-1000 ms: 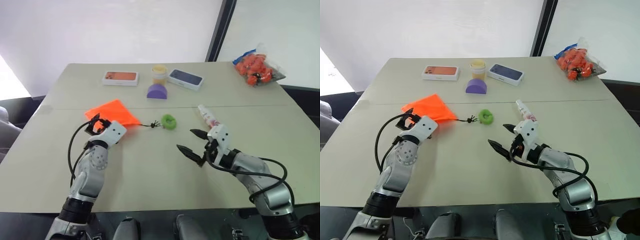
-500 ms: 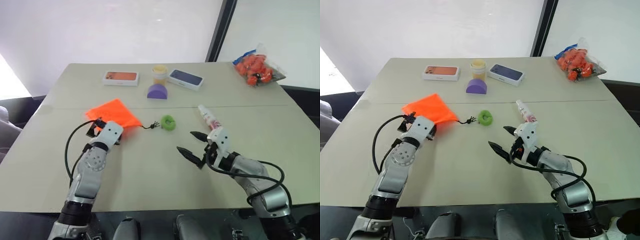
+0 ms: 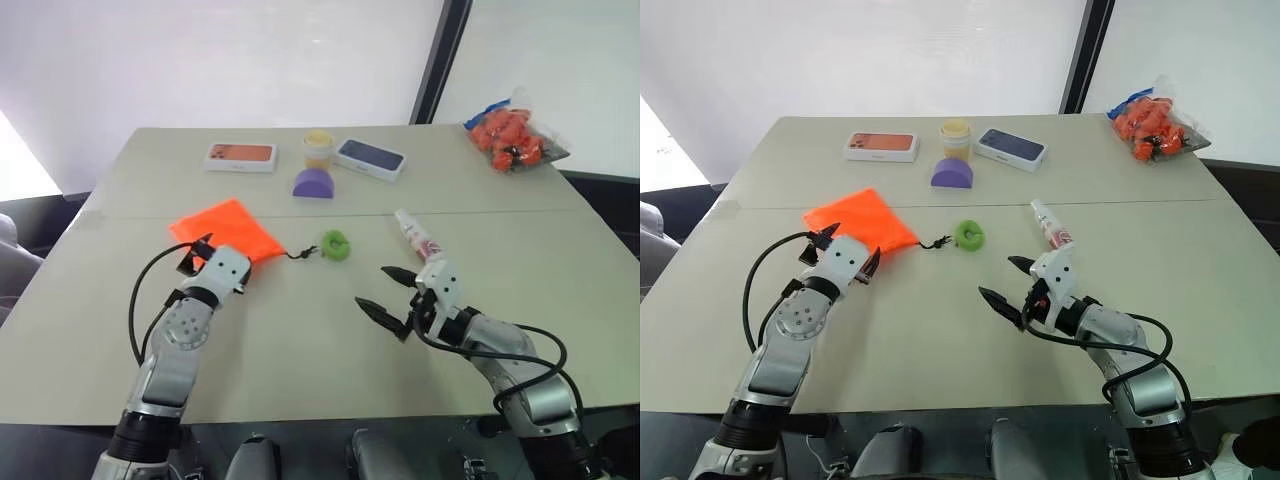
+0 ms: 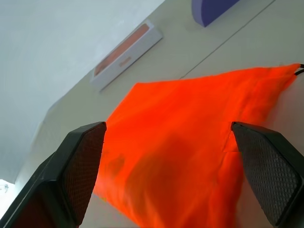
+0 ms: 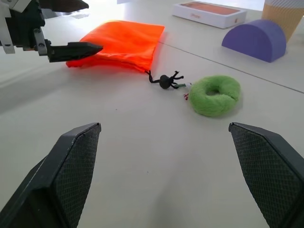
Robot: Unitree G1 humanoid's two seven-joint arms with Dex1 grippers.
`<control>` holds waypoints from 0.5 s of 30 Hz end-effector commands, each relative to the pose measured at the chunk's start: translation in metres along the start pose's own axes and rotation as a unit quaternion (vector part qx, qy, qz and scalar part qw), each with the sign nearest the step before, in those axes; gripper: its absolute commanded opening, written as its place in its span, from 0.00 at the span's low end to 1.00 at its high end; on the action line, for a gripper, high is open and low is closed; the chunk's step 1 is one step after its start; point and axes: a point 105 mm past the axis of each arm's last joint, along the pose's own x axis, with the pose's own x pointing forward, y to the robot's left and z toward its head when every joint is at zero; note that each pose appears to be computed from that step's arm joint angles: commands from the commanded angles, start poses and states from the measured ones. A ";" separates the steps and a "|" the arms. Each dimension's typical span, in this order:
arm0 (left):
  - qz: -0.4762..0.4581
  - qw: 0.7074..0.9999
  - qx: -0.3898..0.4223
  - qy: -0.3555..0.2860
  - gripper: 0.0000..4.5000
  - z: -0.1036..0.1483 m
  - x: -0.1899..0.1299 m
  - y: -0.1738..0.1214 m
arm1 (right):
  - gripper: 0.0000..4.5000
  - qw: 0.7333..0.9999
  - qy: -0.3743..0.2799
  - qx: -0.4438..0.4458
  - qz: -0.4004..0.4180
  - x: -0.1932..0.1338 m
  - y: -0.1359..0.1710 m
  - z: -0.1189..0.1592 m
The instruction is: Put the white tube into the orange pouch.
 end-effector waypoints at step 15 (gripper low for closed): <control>-0.043 0.999 0.023 -0.014 1.00 0.005 0.003 -0.012 | 1.00 1.000 -0.021 -0.008 0.001 0.002 0.006 0.008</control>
